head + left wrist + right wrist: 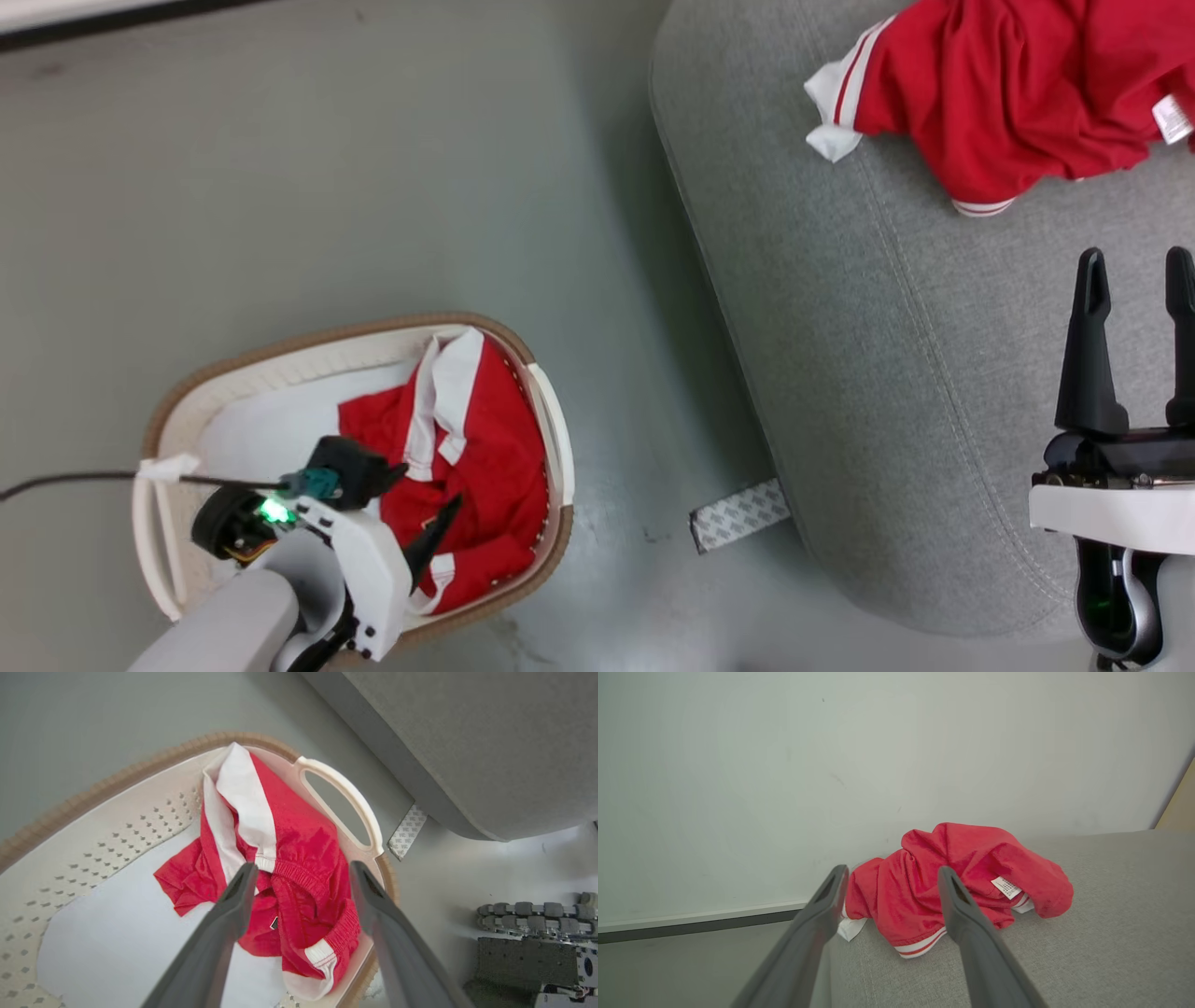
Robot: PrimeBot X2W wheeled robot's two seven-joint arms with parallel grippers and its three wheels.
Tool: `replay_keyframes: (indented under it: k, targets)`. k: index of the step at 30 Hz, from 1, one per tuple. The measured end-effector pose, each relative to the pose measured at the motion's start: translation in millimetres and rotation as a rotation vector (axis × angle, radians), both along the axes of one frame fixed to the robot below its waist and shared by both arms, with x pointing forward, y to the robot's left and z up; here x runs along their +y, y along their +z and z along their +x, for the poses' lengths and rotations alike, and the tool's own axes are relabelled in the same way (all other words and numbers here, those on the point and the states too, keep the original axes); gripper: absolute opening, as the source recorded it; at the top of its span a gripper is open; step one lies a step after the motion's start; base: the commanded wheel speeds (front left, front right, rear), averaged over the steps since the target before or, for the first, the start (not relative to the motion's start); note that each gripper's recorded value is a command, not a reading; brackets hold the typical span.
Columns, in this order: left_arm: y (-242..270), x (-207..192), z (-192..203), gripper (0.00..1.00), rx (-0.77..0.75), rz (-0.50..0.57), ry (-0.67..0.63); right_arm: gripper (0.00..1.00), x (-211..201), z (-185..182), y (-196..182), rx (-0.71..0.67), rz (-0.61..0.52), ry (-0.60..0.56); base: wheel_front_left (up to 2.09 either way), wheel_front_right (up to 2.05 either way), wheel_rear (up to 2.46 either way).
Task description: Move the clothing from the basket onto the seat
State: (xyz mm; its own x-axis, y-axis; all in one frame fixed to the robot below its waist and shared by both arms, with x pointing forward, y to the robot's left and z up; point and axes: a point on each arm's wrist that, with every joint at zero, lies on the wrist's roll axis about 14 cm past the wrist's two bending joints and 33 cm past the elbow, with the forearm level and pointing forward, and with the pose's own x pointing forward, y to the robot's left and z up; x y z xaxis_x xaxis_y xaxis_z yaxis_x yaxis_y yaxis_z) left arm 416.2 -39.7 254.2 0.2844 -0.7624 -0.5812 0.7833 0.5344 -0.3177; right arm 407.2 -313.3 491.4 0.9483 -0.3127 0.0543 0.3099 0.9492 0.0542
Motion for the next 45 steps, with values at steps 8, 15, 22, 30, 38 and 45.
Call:
replay_keyframes:
  k: [8, 15, 22, 30, 38, 45]
  targets:
    - [-50.6, -2.8, -43.3, 1.0, 0.223, 0.104, -0.175, 1.0, -3.2, 13.6, -12.5, 0.032, -0.025, 0.001, 0.0, 0.0, 0.0]
    - [-74.2, -6.1, -63.8, 1.0, 0.303, 0.151, -0.327, 1.0, -3.5, 17.9, -21.2, 0.058, -0.032, 0.004, 0.0, 0.0, 0.0]
    - [-83.4, -17.5, -68.6, 1.0, 0.333, 0.149, -0.419, 1.0, -6.7, 16.0, -30.5, 0.092, -0.037, -0.007, 0.0, 0.0, 0.0]
    - [-92.2, -12.6, -77.3, 0.73, 0.381, 0.22, -0.487, 1.0, -6.9, 16.4, -40.8, 0.117, -0.033, -0.01, 0.0, 0.0, 0.0]
    - [-86.0, -16.7, -78.0, 0.0, 0.361, 0.201, -0.497, 1.0, -7.9, 17.5, -36.9, 0.107, -0.036, -0.01, 0.0, 0.0, 0.0]
    - [-79.0, -20.1, -65.5, 0.0, 0.321, 0.182, -0.462, 1.0, -6.5, 19.4, -27.3, 0.082, -0.036, -0.002, 0.0, 0.0, 0.0]
